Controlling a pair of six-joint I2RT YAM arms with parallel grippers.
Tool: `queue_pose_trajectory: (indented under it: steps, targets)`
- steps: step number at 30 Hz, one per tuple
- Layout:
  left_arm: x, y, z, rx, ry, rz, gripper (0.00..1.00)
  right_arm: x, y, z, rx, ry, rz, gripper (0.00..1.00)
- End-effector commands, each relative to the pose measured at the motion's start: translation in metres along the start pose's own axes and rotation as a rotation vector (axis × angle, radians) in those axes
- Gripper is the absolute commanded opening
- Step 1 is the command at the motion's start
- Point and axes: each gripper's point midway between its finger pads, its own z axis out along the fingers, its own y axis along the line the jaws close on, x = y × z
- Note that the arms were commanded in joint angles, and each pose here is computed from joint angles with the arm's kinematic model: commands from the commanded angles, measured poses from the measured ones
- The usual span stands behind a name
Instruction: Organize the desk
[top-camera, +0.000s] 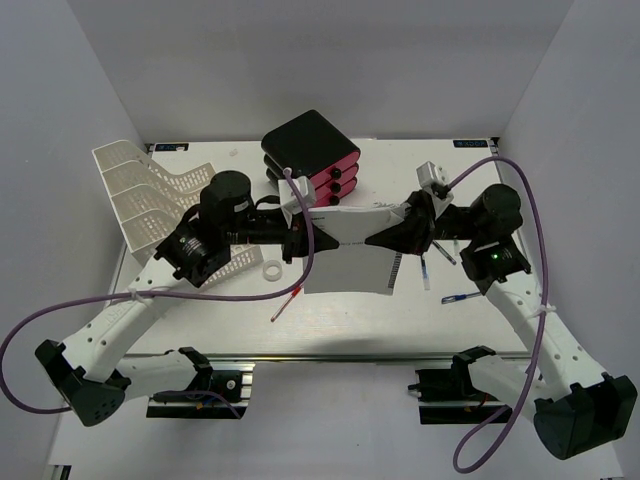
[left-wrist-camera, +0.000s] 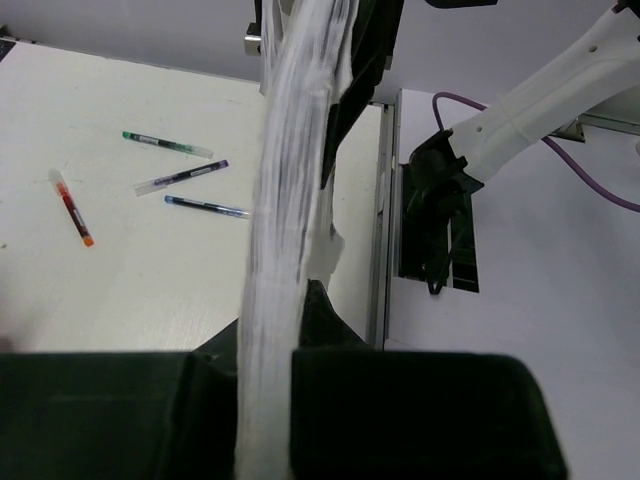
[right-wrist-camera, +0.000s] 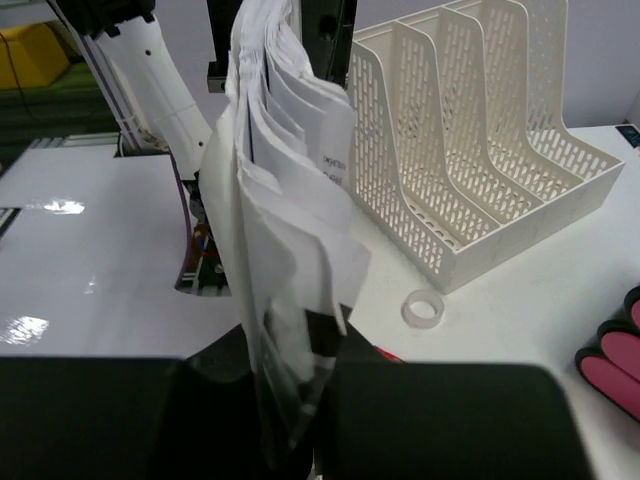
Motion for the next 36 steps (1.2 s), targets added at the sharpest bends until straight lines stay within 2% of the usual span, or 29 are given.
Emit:
queue_pose_trajectory:
  steps: [1,2,5,6,8,10,12,13,14,15,16,18,24,28,30,32,36]
  targets:
    - [-0.008,-0.008,-0.007,-0.007,-0.037,0.013,0.04,-0.014,0.004,0.003,-0.019,0.005,-0.06,0.08]
    - [-0.007,-0.005,-0.007,-0.028,-0.034,0.006,0.06,-0.018,0.003,0.004,-0.018,0.007,-0.065,0.0]
    - [-0.005,0.0,-0.008,-0.06,-0.026,-0.002,0.28,-0.015,-0.002,0.004,0.006,0.029,-0.079,0.0]
    - [-0.006,0.002,-0.009,-0.084,-0.029,-0.031,0.41,-0.018,-0.003,0.004,0.013,0.03,-0.096,0.0]
    - [-0.009,0.008,-0.014,-0.125,-0.033,-0.035,0.46,-0.016,-0.01,0.004,0.033,0.048,-0.089,0.0]
    - [-0.012,0.016,-0.021,-0.196,-0.042,-0.036,0.56,-0.023,-0.014,0.005,0.052,0.06,-0.088,0.0]
    - [-0.012,0.024,-0.028,-0.268,-0.038,-0.042,0.57,-0.032,-0.024,0.007,0.064,0.059,-0.125,0.0]
    - [-0.013,0.024,-0.034,-0.294,-0.041,-0.043,0.59,-0.026,-0.031,0.007,0.079,0.078,-0.083,0.0]
    - [-0.013,0.026,-0.039,-0.323,-0.041,-0.048,0.82,-0.026,-0.035,0.008,0.085,0.082,-0.092,0.0]
    - [-0.016,0.029,-0.045,-0.361,-0.051,-0.047,0.83,-0.031,-0.038,0.008,0.089,0.081,-0.109,0.0]
    - [-0.019,0.033,-0.059,-0.442,-0.065,-0.051,0.98,-0.027,-0.046,0.01,0.097,0.091,-0.094,0.0]
    - [-0.022,0.045,-0.079,-0.567,-0.087,-0.052,0.98,-0.031,-0.055,0.013,0.103,0.091,-0.102,0.0]
    - [-0.043,0.038,-0.118,-0.686,-0.137,-0.036,0.98,-0.024,-0.089,0.025,0.095,0.106,-0.086,0.0]
    - [-0.054,0.028,-0.118,-0.643,-0.129,-0.044,0.98,-0.021,-0.123,0.048,0.082,0.126,-0.1,0.0]
    - [-0.069,0.021,-0.118,-0.613,-0.162,-0.033,0.98,0.0,-0.137,0.064,0.056,0.174,-0.075,0.0]
    - [-0.081,0.012,-0.118,-0.57,-0.199,-0.025,0.98,-0.015,-0.138,0.078,0.021,0.175,-0.117,0.0]
    - [-0.102,-0.002,-0.118,-0.507,-0.284,-0.007,0.98,-0.013,-0.145,0.11,-0.02,0.159,-0.121,0.0]
